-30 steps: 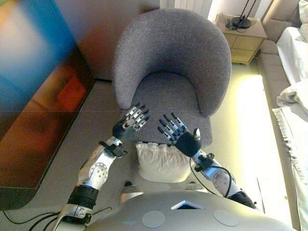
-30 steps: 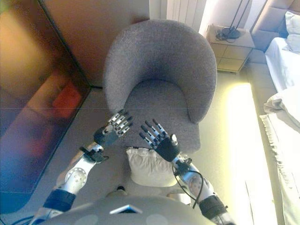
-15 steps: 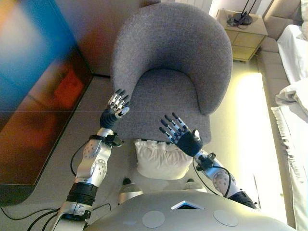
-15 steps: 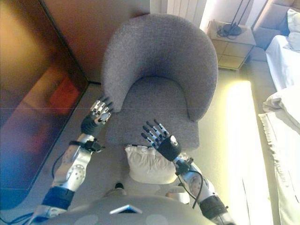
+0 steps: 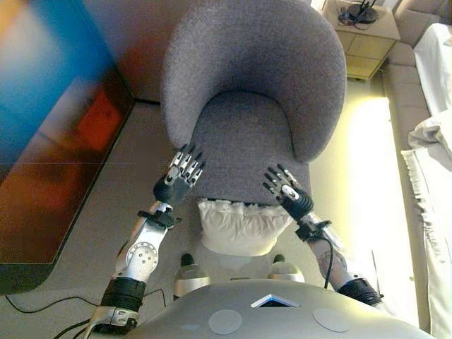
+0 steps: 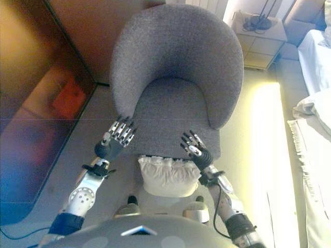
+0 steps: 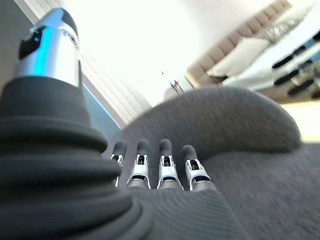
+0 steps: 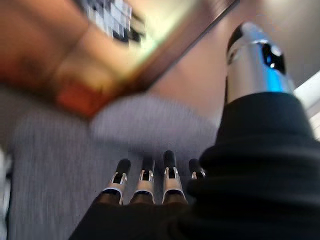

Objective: Pick up the cushion and take it to the sofa

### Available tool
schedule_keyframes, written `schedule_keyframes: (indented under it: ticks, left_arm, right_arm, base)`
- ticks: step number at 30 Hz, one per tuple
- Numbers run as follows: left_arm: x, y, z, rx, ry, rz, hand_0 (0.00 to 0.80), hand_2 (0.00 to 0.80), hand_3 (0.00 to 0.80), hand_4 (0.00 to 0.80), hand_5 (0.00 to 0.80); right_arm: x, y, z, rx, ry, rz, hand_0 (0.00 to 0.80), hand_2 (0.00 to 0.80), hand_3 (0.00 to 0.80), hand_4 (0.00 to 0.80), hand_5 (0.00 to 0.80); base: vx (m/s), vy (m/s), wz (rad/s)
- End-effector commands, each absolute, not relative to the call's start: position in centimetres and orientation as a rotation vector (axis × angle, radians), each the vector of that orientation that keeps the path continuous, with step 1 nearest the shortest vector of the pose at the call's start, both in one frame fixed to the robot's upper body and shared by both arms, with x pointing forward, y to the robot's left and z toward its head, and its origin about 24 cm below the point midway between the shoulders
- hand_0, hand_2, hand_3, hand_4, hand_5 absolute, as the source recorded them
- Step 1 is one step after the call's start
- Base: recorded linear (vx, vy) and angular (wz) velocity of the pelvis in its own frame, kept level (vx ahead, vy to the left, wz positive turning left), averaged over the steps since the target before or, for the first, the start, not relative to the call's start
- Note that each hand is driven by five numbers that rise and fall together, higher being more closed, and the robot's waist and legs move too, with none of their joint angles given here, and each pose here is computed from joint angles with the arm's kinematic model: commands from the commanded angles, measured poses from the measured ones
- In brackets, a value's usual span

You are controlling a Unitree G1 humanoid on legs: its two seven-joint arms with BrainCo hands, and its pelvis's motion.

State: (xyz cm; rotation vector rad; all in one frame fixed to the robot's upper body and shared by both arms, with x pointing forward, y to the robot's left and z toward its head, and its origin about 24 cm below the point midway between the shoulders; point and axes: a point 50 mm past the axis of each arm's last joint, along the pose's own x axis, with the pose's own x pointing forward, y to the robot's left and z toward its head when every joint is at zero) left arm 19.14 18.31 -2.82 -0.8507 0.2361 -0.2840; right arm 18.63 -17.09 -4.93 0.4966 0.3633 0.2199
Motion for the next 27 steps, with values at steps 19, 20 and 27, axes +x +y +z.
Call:
schedule_keyframes:
  ticks: [19,20,27]
  left_arm:
    - [20.0,18.5,-3.1,-0.645,0.213,-0.323,0.000,0.000,0.000,0.000,0.000]
    - [20.0,19.2,-3.2,-0.556,0.229,-0.261,0.000,0.000,0.000,0.000,0.000]
    - [20.6,23.2,-3.4,-0.097,0.262,0.057,0.000,0.000,0.000,0.000,0.000]
  right_arm:
    - [20.9,-18.4,-2.8,0.330,0.222,0.087,0.000,0.000,0.000,0.000,0.000]
    - [20.7,-18.6,-3.0,0.310,0.238,0.060,0.000,0.000,0.000,0.000,0.000]
    - [20.0,-20.5,-5.3,0.110,0.349,-0.093,0.000,0.000,0.000,0.000,0.000]
  base:
    - [0.016,-0.001,0.03]
    - [0.073,0.017,0.00]
    - [0.028,0.009,0.00]
